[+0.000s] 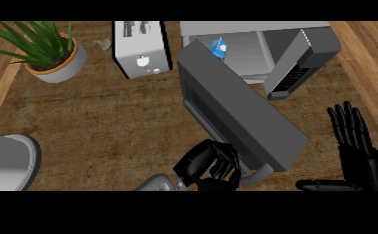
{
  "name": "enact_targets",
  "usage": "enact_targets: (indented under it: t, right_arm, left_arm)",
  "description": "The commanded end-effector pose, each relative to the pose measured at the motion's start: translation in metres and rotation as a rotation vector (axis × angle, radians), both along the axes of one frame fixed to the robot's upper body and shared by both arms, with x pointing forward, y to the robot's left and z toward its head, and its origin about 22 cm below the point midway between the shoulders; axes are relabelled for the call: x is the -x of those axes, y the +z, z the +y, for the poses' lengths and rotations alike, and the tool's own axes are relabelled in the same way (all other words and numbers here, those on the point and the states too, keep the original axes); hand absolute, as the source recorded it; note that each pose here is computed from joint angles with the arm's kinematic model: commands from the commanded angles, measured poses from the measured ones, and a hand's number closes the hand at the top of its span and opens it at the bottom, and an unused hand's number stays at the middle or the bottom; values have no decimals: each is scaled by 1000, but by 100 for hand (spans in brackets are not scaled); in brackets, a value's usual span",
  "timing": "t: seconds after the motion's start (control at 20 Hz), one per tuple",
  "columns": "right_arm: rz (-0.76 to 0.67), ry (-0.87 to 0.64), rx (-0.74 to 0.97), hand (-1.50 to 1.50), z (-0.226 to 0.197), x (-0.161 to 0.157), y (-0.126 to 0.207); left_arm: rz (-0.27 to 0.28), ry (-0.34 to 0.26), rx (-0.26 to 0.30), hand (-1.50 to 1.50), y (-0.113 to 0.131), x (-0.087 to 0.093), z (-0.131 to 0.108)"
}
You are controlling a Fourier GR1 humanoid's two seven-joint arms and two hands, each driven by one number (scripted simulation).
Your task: Pick up the milk, place it into the microwave and close the microwave
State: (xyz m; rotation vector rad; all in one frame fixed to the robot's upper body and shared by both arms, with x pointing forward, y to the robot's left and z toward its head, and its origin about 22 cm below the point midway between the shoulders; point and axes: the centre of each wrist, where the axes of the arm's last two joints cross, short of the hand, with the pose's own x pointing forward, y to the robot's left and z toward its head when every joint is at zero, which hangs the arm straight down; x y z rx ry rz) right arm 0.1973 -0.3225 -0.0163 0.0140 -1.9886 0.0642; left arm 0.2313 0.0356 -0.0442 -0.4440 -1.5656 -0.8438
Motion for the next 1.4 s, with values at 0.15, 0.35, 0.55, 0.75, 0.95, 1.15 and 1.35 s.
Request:
enact_targets:
  t: [0.15, 0.35, 0.55, 0.75, 0.95, 1.15, 1.35]
  right_arm:
    - [-30, 97, -3, -150, -6, 0, 33]
    - [-57, 216, -10, -150, -5, -1, 49]
    - [-56, 288, 19, -150, -7, -4, 62]
    - [-73, 347, -8, -150, 3, -6, 67]
    - [-97, 388, 5, -150, 4, -7, 86]
    - [-107, 394, -26, -150, 3, -7, 88]
    - [-112, 429, -36, -150, 5, -6, 95]
  left_arm:
    - [-23, 124, 103, 150, 16, -1, -24]
    - [-75, 177, 144, 150, 27, -12, -30]
    - [-102, 203, 183, 150, 37, -21, -35]
    - [-95, 275, 183, 150, 46, -42, -35]
    - [-84, 328, 205, 150, 65, -62, -39]
    - [-71, 412, 211, 150, 70, -80, -35]
    - [-40, 480, 333, 150, 83, -92, -31]
